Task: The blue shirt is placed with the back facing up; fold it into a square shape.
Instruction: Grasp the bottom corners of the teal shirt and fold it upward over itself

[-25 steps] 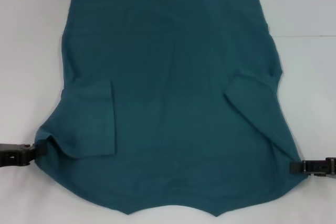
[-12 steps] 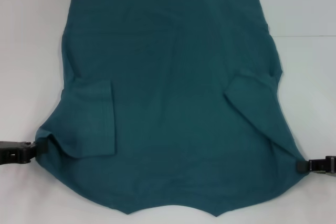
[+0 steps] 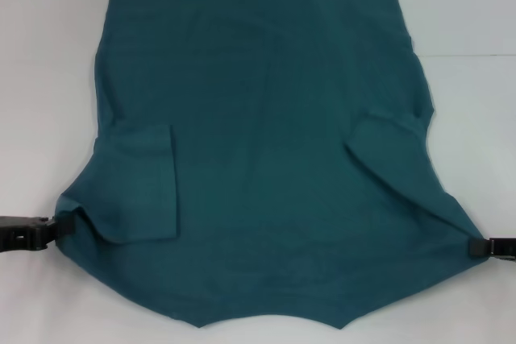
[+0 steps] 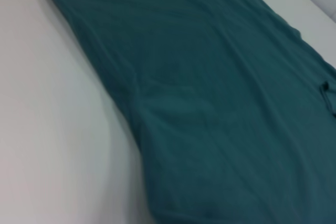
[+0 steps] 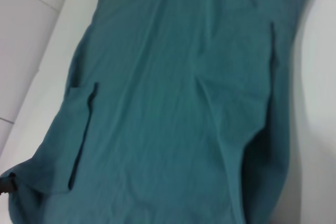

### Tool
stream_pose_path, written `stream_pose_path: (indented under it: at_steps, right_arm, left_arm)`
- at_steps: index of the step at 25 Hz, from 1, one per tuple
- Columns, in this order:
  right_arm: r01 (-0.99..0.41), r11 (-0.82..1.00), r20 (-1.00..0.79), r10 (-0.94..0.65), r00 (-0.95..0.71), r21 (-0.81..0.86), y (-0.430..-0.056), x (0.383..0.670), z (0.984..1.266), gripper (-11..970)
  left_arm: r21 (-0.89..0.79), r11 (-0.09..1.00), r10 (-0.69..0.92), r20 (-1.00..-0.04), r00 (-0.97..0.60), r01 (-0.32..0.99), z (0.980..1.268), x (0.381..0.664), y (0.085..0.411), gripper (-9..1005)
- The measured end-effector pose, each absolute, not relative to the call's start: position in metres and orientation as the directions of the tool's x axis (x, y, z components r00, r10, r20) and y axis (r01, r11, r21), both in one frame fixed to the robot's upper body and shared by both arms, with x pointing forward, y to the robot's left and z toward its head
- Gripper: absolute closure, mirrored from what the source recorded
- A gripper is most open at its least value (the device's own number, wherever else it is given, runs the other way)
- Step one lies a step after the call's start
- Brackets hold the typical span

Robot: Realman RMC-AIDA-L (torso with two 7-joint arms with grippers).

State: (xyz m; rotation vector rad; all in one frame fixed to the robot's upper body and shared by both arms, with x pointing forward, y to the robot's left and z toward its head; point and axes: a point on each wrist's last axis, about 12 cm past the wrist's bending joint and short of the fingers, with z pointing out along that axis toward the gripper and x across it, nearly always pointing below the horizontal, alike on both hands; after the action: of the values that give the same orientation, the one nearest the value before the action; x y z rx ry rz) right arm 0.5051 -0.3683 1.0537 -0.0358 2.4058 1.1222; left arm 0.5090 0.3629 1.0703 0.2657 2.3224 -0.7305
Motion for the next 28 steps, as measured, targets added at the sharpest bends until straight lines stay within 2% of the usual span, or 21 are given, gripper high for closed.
stream_pose_path:
  at_steps: [11, 28]
  right_arm:
    - [-0.313, 0.632, -0.495, 0.129, -0.859, 0.709, -0.381, 0.478, 1.057, 903]
    - [-0.288, 0.637, -0.445, 0.097, -0.89, 0.715, -0.411, 0.428, 1.057, 902]
  left_arm:
    - [-0.532, 0.736, -0.049, -0.659, -0.75, 0.419, 1.089, 0.491, 0.365, 993]
    - [-0.641, 0.64, -0.029, -0.572, -0.82, 0.424, 1.09, 0.446, 0.371, 993]
